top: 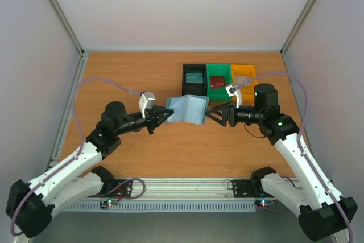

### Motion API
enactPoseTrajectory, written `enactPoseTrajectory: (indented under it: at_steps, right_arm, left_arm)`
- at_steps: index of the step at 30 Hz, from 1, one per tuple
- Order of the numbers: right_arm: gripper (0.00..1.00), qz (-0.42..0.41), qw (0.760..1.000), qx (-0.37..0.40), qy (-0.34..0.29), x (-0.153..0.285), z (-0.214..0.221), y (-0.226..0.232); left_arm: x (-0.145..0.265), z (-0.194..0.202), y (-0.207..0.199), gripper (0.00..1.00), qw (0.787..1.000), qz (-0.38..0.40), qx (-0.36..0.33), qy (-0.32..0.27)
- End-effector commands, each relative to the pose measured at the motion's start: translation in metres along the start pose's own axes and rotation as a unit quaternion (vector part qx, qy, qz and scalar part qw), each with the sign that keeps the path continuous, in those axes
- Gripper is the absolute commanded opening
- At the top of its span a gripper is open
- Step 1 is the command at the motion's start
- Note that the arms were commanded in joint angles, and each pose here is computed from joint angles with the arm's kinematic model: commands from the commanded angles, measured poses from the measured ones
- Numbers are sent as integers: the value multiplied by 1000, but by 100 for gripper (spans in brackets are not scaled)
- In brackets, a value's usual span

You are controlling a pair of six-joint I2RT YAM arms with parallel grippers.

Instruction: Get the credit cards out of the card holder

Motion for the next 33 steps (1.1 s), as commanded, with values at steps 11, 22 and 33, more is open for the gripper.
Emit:
enactPoseTrajectory:
  at_steps: [11, 22, 33]
  right_arm:
    - [63, -58, 995, 72, -25, 9, -21, 31]
    - [59, -68, 993, 97, -10, -4, -29, 29]
    - [59, -84, 985, 152, 11, 12, -25, 48]
  left_arm:
    - [32, -32, -46, 0, 986, 88, -69, -120]
    - [41, -33, -54, 0, 982, 103, -78, -137]
    - [43, -29, -49, 0, 981, 99, -64, -157]
Point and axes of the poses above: each gripper's point midway between its finger pads, its own x axis back along the fingers, its own y axis along the line the jaws close on, z = x × y, the point moved 8 cm from there along x, back along the fingers, and after that the axes turned 15 degrees about x, right-handed, at the moved point
